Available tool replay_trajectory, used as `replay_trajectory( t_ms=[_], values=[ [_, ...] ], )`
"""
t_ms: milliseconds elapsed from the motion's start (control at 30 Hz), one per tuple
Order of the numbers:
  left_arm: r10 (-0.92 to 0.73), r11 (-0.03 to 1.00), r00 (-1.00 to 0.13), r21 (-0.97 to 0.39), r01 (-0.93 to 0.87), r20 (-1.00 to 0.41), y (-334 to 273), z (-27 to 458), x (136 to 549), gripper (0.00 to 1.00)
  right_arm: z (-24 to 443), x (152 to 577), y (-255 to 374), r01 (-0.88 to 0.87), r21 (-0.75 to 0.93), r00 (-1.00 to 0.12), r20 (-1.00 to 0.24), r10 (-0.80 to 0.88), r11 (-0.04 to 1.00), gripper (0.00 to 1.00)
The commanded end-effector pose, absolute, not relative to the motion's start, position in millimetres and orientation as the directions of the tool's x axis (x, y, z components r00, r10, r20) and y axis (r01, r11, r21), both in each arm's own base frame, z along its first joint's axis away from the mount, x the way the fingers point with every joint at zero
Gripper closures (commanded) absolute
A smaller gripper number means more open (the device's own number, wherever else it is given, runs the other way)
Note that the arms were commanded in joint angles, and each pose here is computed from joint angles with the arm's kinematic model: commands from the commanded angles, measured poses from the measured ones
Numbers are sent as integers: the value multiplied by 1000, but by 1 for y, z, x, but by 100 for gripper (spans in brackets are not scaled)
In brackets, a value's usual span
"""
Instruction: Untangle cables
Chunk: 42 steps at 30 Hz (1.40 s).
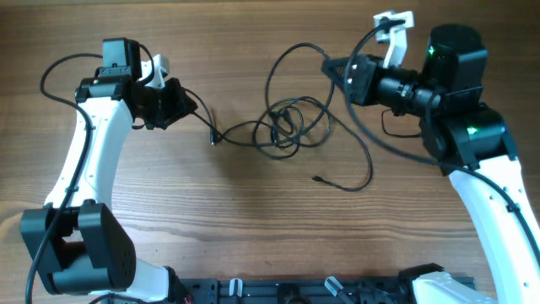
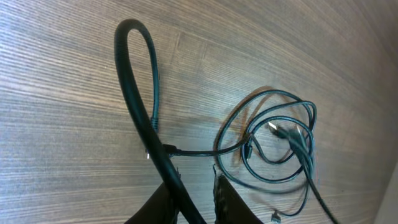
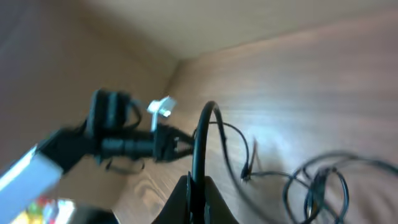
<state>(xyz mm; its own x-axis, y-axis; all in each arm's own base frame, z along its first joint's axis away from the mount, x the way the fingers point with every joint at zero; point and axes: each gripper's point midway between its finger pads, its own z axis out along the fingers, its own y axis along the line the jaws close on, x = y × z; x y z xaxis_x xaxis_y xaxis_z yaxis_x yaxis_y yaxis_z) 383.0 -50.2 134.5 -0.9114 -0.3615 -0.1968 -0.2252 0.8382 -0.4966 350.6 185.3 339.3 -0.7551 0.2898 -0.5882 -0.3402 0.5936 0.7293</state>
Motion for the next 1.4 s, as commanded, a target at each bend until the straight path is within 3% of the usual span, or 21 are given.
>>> replay_trajectory(
  t_ms=[0,100,233,300,400,567,667,800,900,1000,1167,1367],
  values=[
    [-361,834,-915,-501,-230,-182,-52,130,382,80,320,366,174,-35,835,-798,-354,487,550,96],
    [-361,834,-915,-501,-230,-182,-52,130,382,80,282,368,184,52,833,-862,-241,446,551,96],
    [-361,834,-915,-501,-230,-182,-52,130,382,81,271,342,245,-66,917,-979,-135,150,394,96],
    [-361,834,-915,-501,-229,-182,-52,130,382,82,284,330,269,-178,931,-978,-202,44,319,96],
    [-362,837,-914,-497,-231,-184,-51,130,382,82,327,299,302,-359,927,-931,-347,-111,110,96],
    [-367,851,-911,-463,-246,-189,-45,126,381,83,343,295,311,-359,931,-929,-351,-115,61,95],
    [-370,860,-909,-440,-256,-193,-41,124,380,83,337,327,309,-438,882,-893,-449,25,173,95],
    [-372,864,-907,-432,-259,-200,-39,124,381,83,302,362,267,-405,696,-803,-581,133,593,96],
    [-371,864,-906,-433,-257,-203,-39,124,382,82,326,366,240,-395,548,-747,-659,89,737,95],
    [-371,864,-906,-433,-257,-203,-39,124,382,82,396,376,206,-382,434,-618,-776,123,816,96],
    [-372,865,-906,-430,-258,-204,-38,124,382,82,510,373,137,-338,430,-404,-870,284,837,96],
    [-374,872,-903,-411,-265,-210,-35,123,382,81,516,389,16,-117,536,-344,-812,473,836,96]
  ],
)
